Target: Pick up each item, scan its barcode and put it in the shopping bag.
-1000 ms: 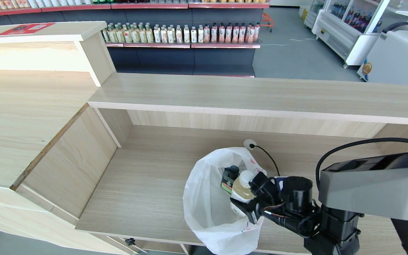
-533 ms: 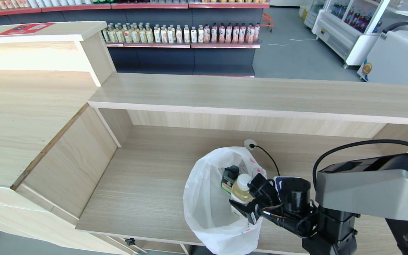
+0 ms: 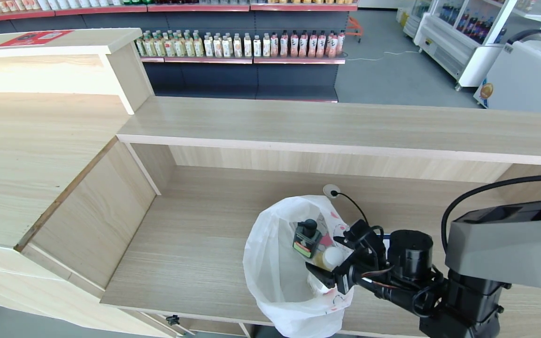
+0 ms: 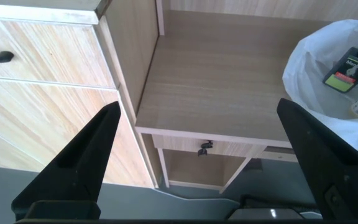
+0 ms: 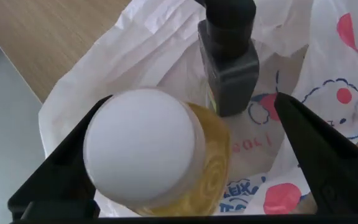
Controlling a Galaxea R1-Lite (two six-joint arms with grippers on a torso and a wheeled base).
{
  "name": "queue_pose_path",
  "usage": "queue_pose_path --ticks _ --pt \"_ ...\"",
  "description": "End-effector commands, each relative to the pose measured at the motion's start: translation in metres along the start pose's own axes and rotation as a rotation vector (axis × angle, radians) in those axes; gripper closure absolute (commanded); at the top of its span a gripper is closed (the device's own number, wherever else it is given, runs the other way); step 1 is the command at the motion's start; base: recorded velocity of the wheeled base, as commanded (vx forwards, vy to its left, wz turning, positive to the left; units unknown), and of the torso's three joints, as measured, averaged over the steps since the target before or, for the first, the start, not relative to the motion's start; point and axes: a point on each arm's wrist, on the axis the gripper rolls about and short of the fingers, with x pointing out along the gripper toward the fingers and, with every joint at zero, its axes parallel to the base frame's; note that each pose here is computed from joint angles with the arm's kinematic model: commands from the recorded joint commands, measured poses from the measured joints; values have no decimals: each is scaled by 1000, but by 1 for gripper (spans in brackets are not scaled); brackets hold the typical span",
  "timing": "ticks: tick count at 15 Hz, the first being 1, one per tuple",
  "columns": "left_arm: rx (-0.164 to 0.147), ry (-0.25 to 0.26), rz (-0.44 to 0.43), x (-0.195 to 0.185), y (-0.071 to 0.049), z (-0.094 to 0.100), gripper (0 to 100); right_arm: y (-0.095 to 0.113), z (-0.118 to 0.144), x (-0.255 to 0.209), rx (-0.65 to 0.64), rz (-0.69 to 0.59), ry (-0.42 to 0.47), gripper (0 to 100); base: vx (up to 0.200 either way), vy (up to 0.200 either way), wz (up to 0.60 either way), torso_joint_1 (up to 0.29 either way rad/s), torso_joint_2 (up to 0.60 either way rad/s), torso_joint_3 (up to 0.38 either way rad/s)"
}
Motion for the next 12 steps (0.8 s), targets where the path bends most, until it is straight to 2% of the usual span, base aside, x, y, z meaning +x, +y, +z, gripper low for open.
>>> queue_pose_path --ticks 1,5,8,9,10,11,12 --pt "0 0 0 0 0 0 0 -2 40 -41 66 -25 -51 0 0 0 0 0 0 0" --pt "0 0 0 0 0 0 0 -15 73 -113 132 -131 -108 0 0 0 0 0 0 0" --pt "0 0 0 0 0 0 0 -27 85 -184 158 -400 -105 0 0 0 0 0 0 0" --pt "0 0 0 0 0 0 0 -25 80 -217 189 -579 -76 0 0 0 0 0 0 0" --pt "0 0 0 0 0 0 0 -21 76 -234 204 -668 -65 0 0 0 0 0 0 0" --pt "0 0 0 0 0 0 0 -4 61 -262 221 -747 -48 0 0 0 0 0 0 0" --pt "0 0 0 0 0 0 0 13 47 -277 220 -759 -60 0 0 0 0 0 0 0"
